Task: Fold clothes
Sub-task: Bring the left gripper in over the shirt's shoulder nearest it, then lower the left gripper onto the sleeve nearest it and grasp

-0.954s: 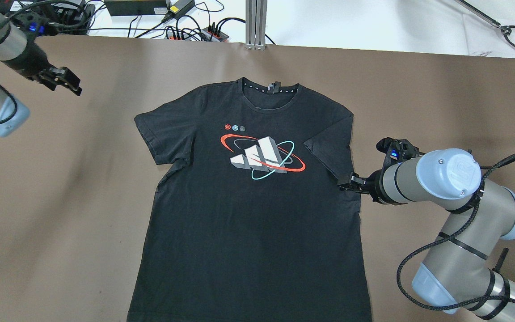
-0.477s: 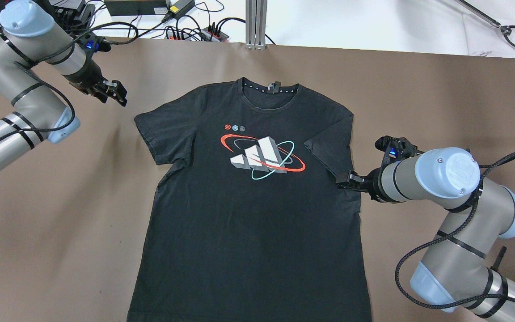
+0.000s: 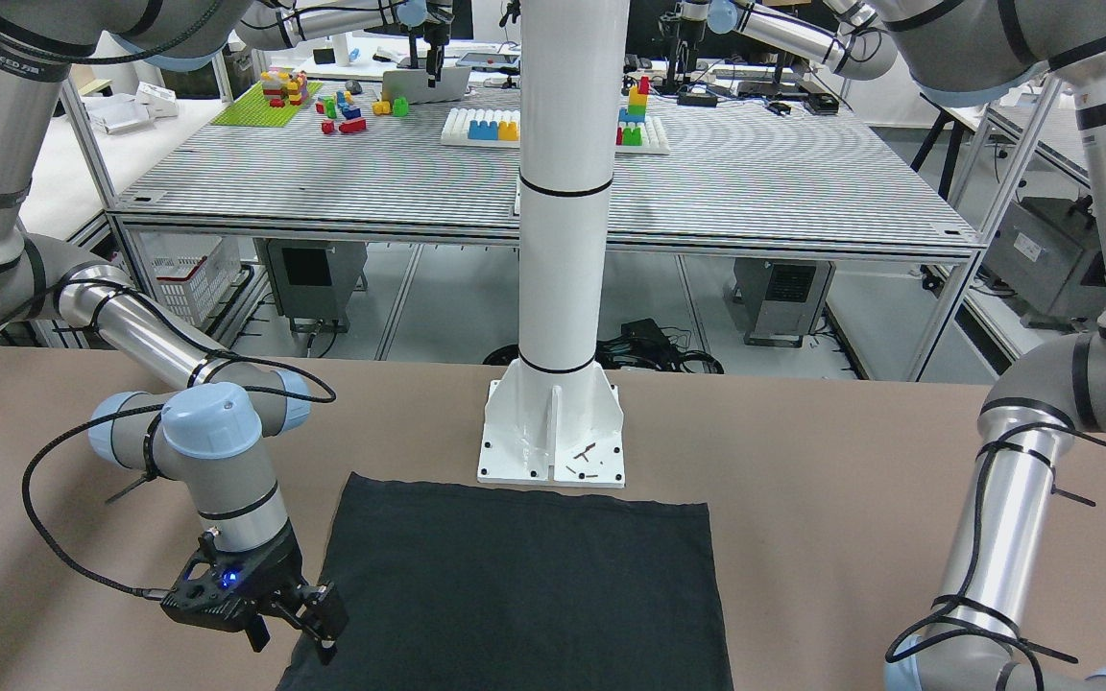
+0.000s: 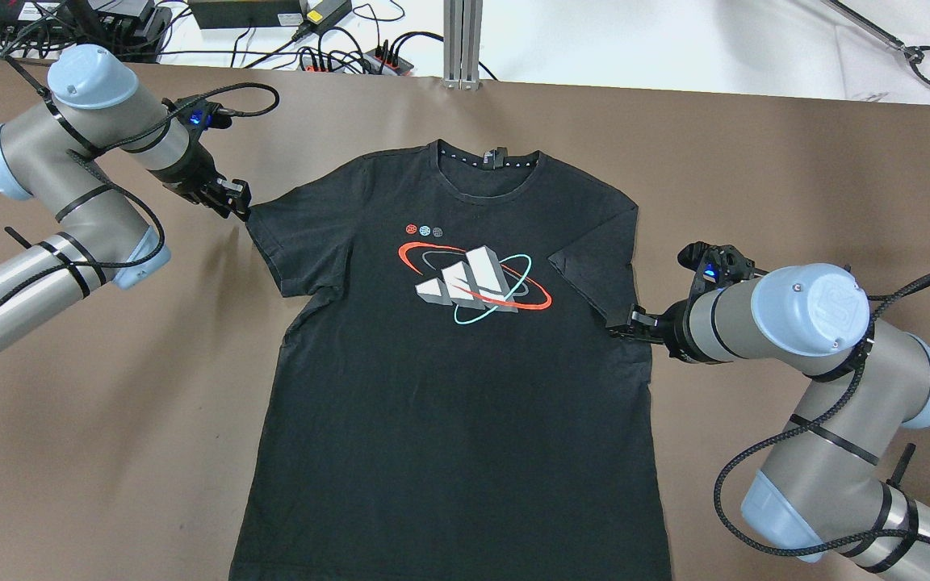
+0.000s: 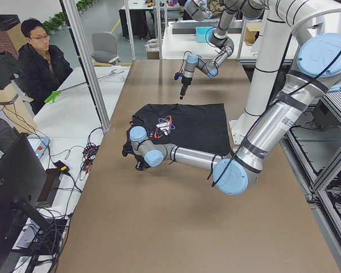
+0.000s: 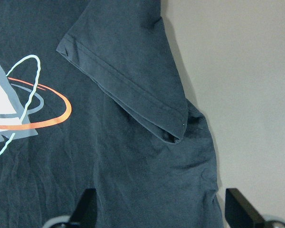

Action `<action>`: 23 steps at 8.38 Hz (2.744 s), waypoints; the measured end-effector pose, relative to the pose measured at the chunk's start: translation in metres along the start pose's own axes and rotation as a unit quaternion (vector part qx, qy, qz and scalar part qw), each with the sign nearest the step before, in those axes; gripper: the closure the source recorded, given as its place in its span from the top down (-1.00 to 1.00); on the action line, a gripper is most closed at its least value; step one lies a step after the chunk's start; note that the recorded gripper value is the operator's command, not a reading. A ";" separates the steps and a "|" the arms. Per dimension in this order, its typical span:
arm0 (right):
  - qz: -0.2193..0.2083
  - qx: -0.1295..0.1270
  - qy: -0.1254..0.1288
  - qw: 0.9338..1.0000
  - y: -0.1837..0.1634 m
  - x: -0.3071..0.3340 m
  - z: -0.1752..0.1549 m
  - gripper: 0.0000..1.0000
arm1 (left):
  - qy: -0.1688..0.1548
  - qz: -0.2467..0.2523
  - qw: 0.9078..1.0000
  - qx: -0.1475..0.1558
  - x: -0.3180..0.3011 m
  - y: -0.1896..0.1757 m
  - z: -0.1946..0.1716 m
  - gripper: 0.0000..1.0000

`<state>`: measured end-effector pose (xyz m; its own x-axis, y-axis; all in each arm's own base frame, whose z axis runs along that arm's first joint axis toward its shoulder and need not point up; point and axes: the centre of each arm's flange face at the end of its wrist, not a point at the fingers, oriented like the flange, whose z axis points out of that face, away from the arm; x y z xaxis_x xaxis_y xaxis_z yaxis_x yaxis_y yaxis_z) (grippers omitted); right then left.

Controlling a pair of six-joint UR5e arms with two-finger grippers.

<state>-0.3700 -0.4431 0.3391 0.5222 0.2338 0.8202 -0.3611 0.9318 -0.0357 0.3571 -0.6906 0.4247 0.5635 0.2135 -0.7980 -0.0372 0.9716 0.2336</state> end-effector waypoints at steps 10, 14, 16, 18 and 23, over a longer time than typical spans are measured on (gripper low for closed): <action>-0.001 0.013 0.008 1.000 -0.003 0.004 0.005 0.89 | 0.014 0.003 1.000 0.012 0.018 -0.013 0.007 -1.00; -0.001 0.012 0.011 1.000 -0.002 0.006 0.007 0.89 | 0.062 -0.063 0.996 0.031 0.127 -0.008 -0.011 -1.00; -0.002 0.011 0.013 1.000 -0.001 0.007 0.009 0.89 | 0.072 -0.084 0.993 0.036 0.172 -0.005 -0.006 -1.00; -0.001 0.010 0.015 1.000 -0.001 0.009 0.011 0.89 | 0.066 -0.090 0.993 0.044 0.196 0.003 0.009 -1.00; 0.002 0.006 0.026 1.000 -0.003 0.015 0.025 0.89 | 0.053 -0.104 0.991 0.059 0.218 -0.002 0.020 -1.00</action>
<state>-0.3802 -0.4490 0.3658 0.5601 0.2518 0.7892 -0.3718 0.9278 -0.0321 0.4966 -0.6483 0.2608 0.4581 0.0250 -0.8885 0.1716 0.9783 0.1160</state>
